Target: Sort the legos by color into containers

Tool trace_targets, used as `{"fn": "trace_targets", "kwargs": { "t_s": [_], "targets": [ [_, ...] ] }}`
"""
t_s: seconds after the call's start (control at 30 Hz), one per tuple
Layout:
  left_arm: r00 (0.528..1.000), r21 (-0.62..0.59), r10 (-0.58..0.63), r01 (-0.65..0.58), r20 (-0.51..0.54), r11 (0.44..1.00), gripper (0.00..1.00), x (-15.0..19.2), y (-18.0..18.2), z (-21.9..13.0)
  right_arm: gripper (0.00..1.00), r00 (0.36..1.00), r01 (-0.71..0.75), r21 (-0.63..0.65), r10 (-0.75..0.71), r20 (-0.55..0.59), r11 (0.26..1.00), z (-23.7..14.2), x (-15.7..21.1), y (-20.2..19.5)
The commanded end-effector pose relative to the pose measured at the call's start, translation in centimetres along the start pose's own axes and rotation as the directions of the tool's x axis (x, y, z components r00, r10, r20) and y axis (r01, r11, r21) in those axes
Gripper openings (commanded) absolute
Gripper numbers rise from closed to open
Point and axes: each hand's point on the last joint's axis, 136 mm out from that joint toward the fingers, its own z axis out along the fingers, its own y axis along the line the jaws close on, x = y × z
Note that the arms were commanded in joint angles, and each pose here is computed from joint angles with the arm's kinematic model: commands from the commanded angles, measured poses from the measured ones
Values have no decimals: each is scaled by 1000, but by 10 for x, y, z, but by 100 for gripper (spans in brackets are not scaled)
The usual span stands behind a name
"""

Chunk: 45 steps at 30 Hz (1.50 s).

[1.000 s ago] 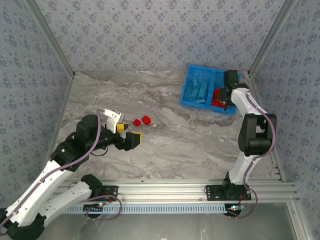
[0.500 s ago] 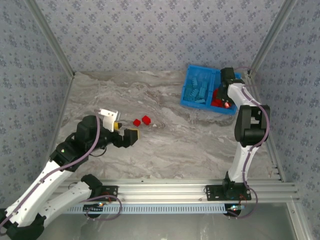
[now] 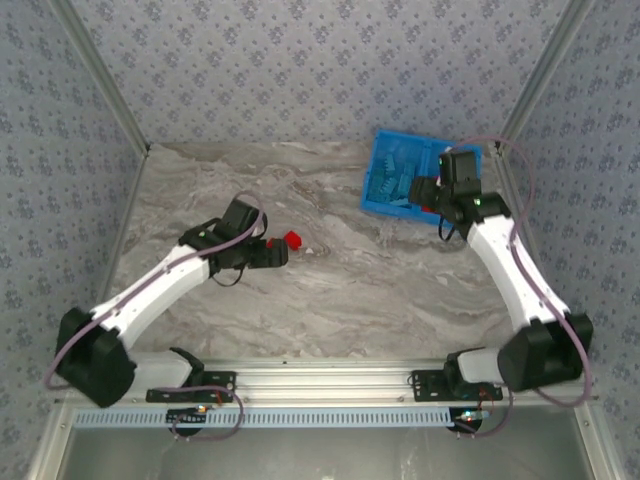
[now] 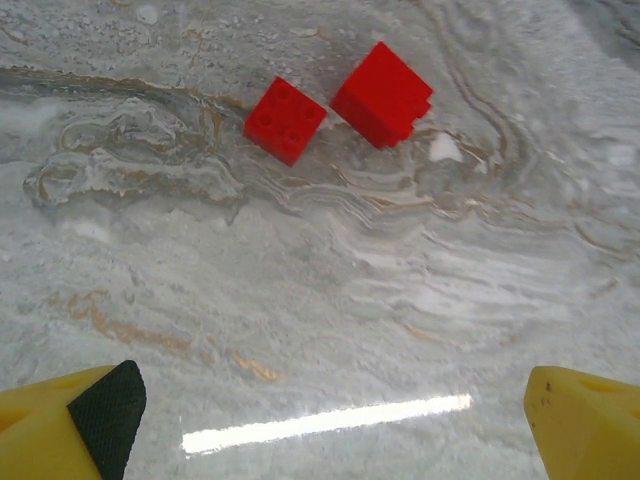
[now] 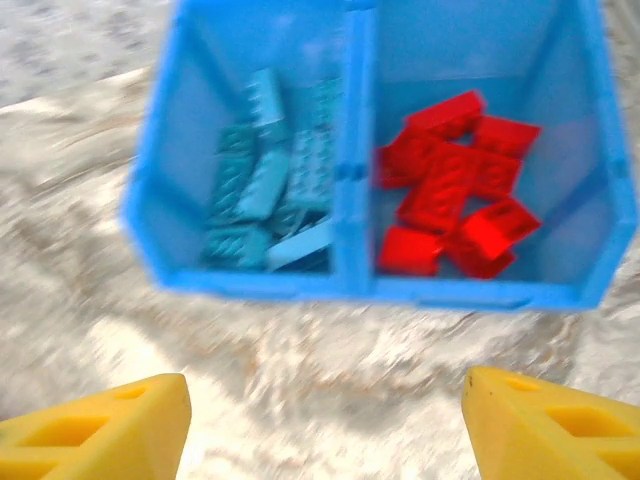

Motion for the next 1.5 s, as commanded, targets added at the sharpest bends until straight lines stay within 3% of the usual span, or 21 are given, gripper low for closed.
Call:
{"fn": "trace_targets", "kwargs": {
  "t_s": [0.0,0.17,0.33,0.7,1.13,1.23,1.37,1.47],
  "targets": [
    [999,8,42,-42,21,999,99,-32,-10,19,81,996,58,-93,-65,-69,994,-11,41,13],
    [964,-3,257,-258,-65,966,99,-42,-11,68,85,988,110,-62,-116,-99,992,-27,64,-2],
    [946,-70,313,-319,-89,945,94,-54,5,100,87,990,105,-70,-111,-88,992,-42,69,-5],
    [940,-84,291,-309,-176,947,51,-45,20,137,88,993,92,-84,-97,-62,992,-50,58,-1],
    [948,-66,243,-261,-208,963,44,-20,26,139,89,996,65,-110,-71,-54,992,-55,53,5],
    [955,-45,231,-243,-183,969,32,-21,21,134,89,997,54,-117,-59,-45,992,-58,50,6],
    [968,15,231,-231,-102,973,27,-38,-1,104,89,999,27,-131,-32,-32,991,-66,45,9],
    [964,103,266,-265,10,959,28,-60,-44,65,89,1000,-23,-129,23,-8,991,-75,39,8]
  ]
}}
